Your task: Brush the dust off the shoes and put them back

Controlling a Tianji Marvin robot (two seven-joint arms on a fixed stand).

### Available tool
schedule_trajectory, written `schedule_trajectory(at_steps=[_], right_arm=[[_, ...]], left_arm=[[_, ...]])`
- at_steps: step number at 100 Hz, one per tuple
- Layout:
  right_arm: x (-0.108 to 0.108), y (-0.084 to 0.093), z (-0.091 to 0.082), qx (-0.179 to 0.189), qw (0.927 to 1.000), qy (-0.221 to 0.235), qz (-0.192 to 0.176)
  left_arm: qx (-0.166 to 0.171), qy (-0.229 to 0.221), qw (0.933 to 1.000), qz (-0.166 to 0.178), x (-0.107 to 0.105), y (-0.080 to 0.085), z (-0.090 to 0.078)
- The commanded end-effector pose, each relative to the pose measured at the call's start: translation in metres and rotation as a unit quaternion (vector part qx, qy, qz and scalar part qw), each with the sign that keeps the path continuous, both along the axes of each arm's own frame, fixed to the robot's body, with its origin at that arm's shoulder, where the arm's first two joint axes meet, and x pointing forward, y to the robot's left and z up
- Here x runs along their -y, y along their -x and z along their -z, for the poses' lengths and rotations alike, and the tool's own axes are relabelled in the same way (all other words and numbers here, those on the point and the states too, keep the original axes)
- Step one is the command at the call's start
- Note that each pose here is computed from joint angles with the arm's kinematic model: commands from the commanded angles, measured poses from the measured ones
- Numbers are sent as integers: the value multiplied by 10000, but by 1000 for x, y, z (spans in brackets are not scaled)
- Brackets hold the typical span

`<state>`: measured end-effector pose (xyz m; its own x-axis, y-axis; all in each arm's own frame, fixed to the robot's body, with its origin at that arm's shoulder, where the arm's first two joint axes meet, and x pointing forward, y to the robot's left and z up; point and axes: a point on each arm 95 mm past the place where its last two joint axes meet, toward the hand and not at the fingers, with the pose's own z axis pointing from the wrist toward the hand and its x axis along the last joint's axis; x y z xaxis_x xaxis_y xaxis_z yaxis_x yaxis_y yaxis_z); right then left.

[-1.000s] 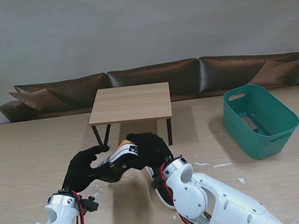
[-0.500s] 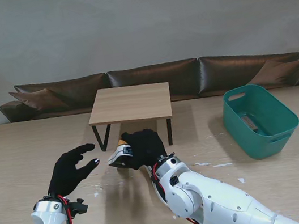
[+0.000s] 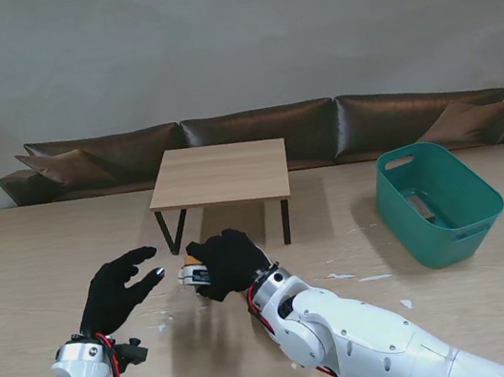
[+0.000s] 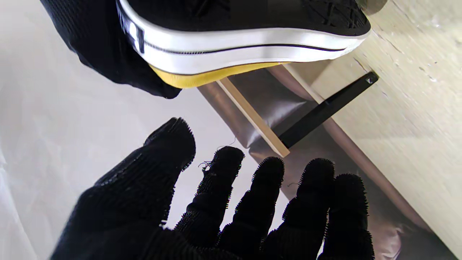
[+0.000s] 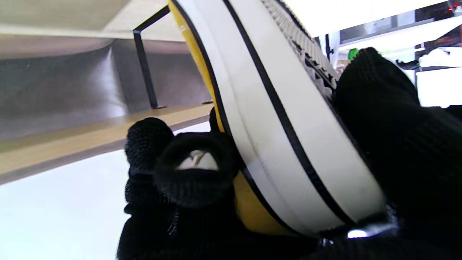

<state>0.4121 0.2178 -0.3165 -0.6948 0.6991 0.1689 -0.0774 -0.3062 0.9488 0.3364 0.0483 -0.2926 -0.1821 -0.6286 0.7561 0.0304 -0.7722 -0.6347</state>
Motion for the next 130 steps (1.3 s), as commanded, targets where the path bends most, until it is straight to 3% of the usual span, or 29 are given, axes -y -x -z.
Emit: schedule_trajectory(at_steps=[1,33,62,105,130], right_arm=[[1,19,28,-332,9992,203,-129],[-13,62,62,-381,9957,298,-790],[-17,78,80,-424,9925,517,-1024],[-18,80,101,-559,9870,950,-1168],[-23,69,105,-611,9853,1222,-1028]], left_arm=[[-118,82,9999,40,4,2,5],[-187,243,9995,0,6,6,7],[-206,239,9995,-35,4,10,10],[-419,283,9987,-9,8,12,20],[-564,312,9979,9,10,11,26]])
